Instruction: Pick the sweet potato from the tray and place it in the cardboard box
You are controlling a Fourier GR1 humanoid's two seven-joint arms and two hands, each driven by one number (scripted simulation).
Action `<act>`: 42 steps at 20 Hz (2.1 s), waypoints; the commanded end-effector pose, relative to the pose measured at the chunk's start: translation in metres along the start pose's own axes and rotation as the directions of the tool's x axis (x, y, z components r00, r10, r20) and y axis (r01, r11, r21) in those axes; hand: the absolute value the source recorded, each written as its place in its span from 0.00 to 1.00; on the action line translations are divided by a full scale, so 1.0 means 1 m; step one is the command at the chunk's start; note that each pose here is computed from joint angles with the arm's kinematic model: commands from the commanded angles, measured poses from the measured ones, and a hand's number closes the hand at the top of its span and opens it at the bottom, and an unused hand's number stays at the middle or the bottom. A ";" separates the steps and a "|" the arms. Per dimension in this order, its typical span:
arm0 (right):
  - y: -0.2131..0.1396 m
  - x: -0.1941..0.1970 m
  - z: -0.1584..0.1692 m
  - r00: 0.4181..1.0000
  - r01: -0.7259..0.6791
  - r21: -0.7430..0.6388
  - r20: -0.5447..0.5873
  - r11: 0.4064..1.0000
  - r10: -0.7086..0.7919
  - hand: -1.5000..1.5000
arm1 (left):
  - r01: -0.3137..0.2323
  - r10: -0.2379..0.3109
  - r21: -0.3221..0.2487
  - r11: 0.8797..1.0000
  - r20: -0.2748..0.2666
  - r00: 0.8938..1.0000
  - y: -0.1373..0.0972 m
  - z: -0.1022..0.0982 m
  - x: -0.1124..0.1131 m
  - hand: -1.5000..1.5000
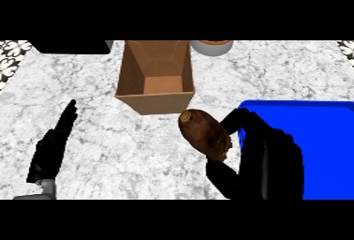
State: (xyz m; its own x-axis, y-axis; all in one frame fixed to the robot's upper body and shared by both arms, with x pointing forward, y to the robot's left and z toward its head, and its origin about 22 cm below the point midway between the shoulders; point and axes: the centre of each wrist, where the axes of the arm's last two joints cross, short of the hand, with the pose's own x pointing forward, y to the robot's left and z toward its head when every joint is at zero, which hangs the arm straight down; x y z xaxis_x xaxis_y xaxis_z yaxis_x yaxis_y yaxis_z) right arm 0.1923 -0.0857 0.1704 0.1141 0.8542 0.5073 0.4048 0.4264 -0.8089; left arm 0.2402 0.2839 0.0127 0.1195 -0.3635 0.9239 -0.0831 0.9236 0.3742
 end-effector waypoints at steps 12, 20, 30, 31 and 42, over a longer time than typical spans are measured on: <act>0.030 0.098 -0.080 0.995 0.020 0.044 -0.096 0.999 -0.016 1.00 | 0.006 -0.005 -0.014 1.000 0.012 1.000 0.005 -0.003 -0.005 0.50; 0.079 0.095 -0.139 0.984 0.024 0.135 -0.177 0.991 0.000 1.00 | -0.006 0.007 -0.039 0.999 0.029 1.000 -0.009 -0.013 0.005 0.50; 0.127 0.068 -0.172 0.945 0.078 0.176 -0.326 0.981 -0.016 0.00 | 0.000 0.001 -0.039 0.999 0.043 0.999 -0.015 -0.017 0.006 0.50; 0.131 0.066 -0.179 0.945 0.065 0.190 -0.328 0.980 0.001 0.00 | 0.005 -0.002 -0.053 0.999 0.053 0.999 -0.010 -0.021 0.014 0.50; 0.127 0.069 -0.190 0.883 0.357 -0.188 -0.250 0.915 -0.396 0.00 | 0.003 -0.003 -0.013 1.000 0.035 0.999 0.000 -0.016 0.001 0.50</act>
State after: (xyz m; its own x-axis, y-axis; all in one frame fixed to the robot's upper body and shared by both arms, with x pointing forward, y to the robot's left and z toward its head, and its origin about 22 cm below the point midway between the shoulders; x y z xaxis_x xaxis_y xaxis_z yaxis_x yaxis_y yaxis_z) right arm 0.4208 -0.0284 0.1574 0.2282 0.6298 0.7425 0.4371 0.6152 -0.6561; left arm 0.2566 0.2729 0.0136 0.0801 -0.3666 0.9269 -0.0414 0.9279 0.3705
